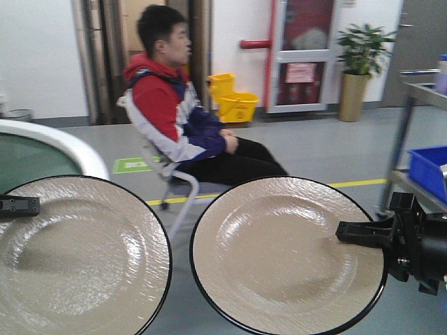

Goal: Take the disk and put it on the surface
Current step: 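Hold both plates raised while the base drives to the steel table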

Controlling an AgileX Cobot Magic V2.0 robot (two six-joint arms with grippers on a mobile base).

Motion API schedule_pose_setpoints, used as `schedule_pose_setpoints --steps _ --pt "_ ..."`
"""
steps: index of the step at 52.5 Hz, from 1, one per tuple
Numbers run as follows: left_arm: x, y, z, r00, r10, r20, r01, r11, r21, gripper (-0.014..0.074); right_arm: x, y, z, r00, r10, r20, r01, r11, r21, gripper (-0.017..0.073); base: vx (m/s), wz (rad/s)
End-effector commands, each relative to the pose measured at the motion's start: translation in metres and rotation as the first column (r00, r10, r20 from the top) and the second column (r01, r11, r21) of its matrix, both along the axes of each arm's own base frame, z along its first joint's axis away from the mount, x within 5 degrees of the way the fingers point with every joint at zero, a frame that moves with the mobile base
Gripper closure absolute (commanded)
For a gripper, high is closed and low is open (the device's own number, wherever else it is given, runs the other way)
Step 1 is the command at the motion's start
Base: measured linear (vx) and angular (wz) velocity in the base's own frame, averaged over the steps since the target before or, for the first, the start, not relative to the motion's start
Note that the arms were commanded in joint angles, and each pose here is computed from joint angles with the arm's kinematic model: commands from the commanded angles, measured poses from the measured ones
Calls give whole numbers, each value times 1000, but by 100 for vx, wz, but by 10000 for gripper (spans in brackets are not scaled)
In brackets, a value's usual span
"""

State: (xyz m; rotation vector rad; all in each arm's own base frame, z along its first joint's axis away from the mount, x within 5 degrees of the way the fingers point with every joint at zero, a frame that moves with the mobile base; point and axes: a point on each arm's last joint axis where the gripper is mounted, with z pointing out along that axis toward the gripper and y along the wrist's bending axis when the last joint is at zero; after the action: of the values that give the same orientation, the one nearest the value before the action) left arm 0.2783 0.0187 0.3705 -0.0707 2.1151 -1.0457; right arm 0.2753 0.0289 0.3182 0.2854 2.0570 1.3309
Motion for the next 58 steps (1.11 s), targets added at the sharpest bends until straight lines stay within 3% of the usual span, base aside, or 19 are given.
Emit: schedule_pose_setpoints --steps 1,32,58 --pt "-7 -8 30 995 12 100 1 992 -124 601 -5 2 31 996 -8 91 -3 993 120 568 -6 -62" --pt "-7 -8 30 995 12 100 1 992 -124 601 -5 2 31 996 -4 92 -7 993 121 568 5 -56" --pt "-7 -8 30 995 12 100 1 992 -124 601 -5 3 31 996 -3 92 -8 993 121 568 24 -20"
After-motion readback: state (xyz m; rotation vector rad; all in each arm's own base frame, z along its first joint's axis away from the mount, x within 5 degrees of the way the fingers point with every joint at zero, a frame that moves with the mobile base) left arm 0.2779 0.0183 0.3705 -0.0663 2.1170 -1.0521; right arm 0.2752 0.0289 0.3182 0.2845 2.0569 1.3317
